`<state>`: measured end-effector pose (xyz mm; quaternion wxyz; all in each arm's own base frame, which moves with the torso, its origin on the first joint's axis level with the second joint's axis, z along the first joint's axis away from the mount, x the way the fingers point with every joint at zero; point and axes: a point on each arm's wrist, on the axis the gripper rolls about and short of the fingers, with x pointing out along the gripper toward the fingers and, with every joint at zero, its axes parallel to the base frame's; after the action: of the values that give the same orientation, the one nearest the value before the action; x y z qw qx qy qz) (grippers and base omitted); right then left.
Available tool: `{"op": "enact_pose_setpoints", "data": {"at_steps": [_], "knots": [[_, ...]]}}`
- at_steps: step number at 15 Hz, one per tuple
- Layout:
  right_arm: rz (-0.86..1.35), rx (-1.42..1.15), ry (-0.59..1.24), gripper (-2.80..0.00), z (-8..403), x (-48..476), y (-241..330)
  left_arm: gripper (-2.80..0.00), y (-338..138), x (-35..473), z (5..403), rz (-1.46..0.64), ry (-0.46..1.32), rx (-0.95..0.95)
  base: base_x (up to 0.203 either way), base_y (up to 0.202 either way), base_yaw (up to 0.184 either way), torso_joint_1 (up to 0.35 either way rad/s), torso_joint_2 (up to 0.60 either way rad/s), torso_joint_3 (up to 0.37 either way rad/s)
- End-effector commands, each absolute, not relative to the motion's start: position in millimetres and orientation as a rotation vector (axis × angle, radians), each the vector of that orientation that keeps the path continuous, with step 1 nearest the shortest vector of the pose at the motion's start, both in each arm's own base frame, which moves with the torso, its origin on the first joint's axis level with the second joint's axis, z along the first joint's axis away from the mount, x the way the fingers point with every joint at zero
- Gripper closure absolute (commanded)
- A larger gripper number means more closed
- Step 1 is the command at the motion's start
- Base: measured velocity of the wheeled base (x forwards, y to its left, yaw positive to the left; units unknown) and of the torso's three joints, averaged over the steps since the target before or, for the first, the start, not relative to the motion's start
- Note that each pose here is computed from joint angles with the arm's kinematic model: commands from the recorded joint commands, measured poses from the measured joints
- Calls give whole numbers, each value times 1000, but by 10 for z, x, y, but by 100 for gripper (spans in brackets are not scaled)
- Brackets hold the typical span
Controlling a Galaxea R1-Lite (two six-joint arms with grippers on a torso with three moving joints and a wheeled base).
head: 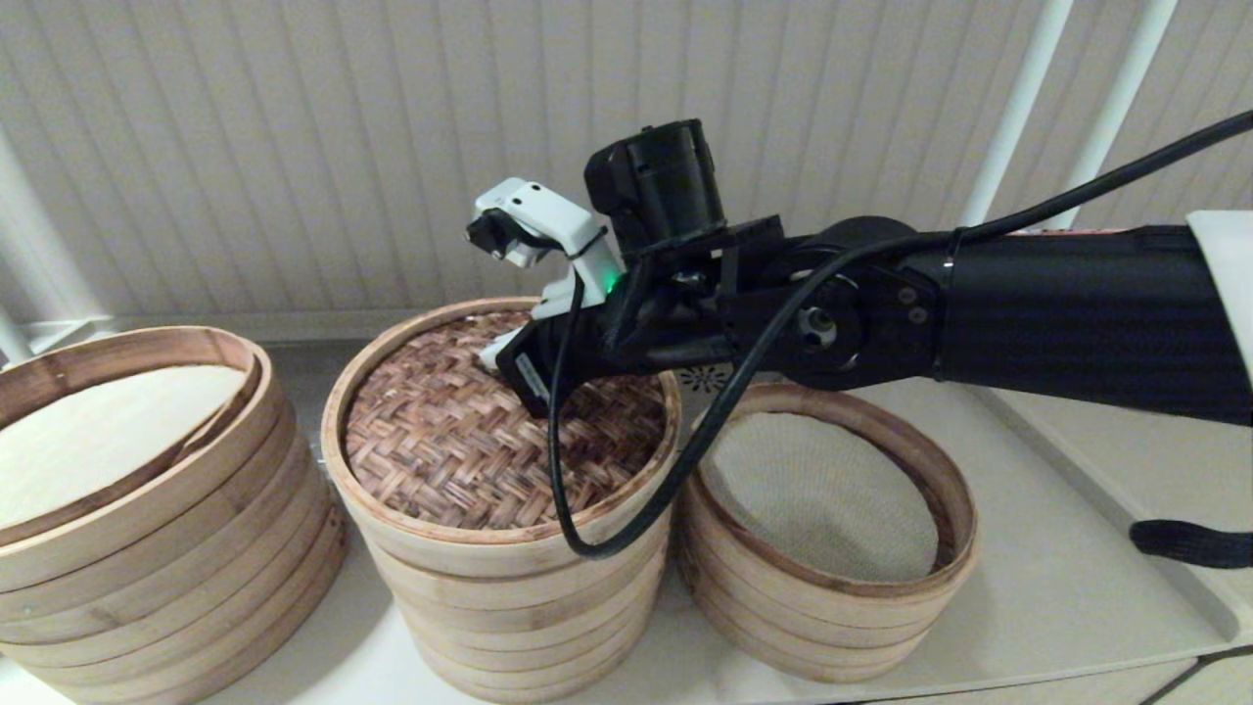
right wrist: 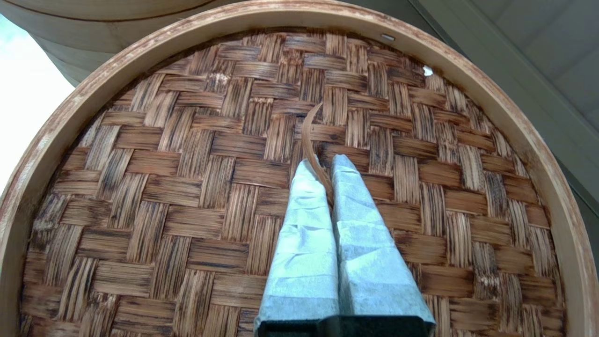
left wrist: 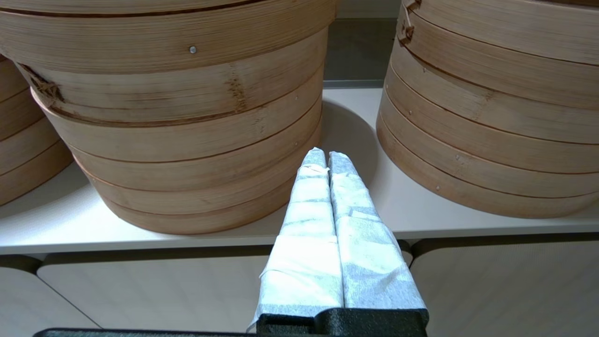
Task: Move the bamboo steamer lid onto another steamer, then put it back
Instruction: Put the steamer
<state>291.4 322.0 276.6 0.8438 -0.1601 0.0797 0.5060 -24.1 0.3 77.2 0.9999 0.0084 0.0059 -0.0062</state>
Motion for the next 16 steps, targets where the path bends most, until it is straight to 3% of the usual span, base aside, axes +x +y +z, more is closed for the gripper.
{"op": "enact_pose_setpoints", "data": {"at_steps": [1,16], "knots": [[1075,-340,165,0,2723,2926,3265,0,3,-240,772,-12,14,17,0,0,0,0,0,0],[1056,-346,196,0,2608,3039,3252,0,3,-240,772,-12,14,17,0,0,0,0,0,0]]}}
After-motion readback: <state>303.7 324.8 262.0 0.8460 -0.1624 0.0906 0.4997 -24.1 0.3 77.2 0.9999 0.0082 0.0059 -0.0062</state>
